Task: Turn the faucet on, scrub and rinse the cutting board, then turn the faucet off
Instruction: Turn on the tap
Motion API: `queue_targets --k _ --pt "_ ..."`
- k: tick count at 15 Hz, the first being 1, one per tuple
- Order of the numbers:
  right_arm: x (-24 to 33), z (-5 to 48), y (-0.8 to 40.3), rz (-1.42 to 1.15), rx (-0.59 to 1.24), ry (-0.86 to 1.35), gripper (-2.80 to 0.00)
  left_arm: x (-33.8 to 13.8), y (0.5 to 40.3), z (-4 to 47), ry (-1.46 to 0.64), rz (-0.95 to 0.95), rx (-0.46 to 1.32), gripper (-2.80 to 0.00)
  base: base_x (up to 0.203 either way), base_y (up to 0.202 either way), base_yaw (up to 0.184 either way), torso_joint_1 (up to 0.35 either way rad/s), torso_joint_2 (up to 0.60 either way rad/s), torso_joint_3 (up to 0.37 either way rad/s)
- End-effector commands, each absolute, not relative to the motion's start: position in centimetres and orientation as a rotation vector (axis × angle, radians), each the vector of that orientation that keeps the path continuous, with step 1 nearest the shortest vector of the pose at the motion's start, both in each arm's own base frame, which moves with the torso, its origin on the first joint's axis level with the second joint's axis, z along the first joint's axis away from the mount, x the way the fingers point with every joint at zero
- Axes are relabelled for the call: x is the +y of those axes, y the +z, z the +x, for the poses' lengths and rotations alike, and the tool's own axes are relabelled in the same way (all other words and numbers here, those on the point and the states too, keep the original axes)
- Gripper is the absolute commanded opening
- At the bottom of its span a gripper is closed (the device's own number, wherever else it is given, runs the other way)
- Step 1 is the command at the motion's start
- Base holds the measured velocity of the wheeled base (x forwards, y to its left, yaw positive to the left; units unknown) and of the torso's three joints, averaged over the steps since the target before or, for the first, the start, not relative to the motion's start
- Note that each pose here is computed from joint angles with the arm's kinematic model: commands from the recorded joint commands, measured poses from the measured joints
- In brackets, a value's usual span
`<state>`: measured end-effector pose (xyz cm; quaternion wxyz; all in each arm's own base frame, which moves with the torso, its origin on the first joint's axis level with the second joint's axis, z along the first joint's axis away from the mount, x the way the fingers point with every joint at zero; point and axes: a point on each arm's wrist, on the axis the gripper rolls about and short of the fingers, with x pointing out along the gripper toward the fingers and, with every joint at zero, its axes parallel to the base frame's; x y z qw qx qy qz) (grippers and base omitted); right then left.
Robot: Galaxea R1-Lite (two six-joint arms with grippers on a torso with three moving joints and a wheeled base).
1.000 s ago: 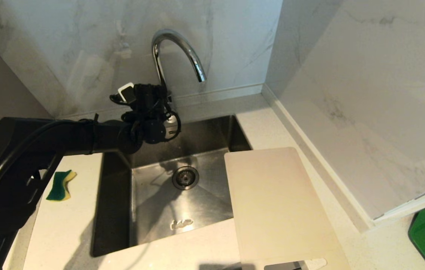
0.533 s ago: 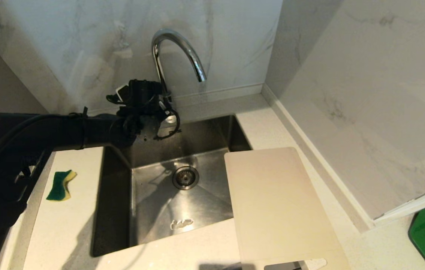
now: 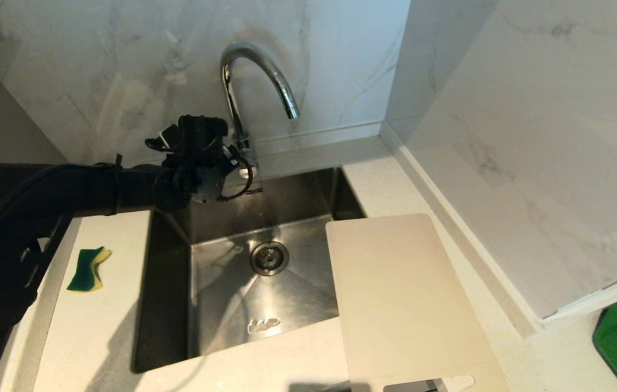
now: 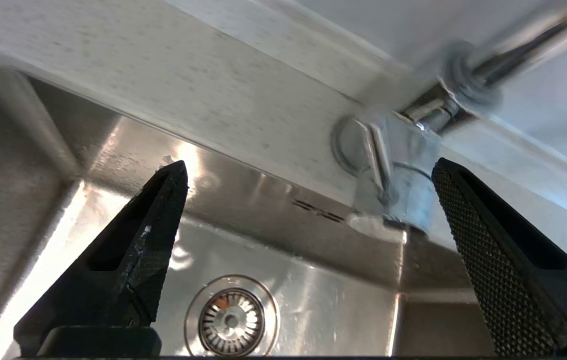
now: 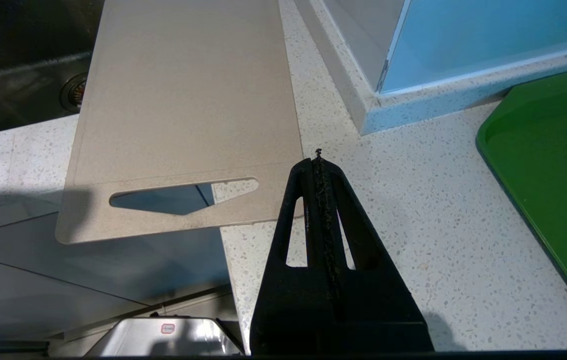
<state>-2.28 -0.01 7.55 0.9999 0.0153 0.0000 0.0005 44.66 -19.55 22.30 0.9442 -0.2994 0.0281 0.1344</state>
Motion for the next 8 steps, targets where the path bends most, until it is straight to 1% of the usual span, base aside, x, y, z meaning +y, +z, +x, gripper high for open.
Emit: queue_targets --k 1,4,8 --pt "0.0 -2.3 7.5 0.031 0.0 0.0 -2.8 -19.5 22.2 44.8 0.302 -0.617 0.036 0.0 0.0 0.0 0.0 0.0 0.0 0.0" --pt "0.0 -2.3 7.5 0.029 0.0 0.002 -2.8 -19.5 22.2 44.9 0.33 -0.616 0.013 0.0 0.0 0.0 0.0 0.0 0.0 0.0" --pt "0.0 -2.3 7.5 0.029 0.0 0.002 -2.8 -19.6 20.9 45.4 0.36 -0.595 0.022 0.0 0.0 0.0 0.0 0.0 0.0 0.0"
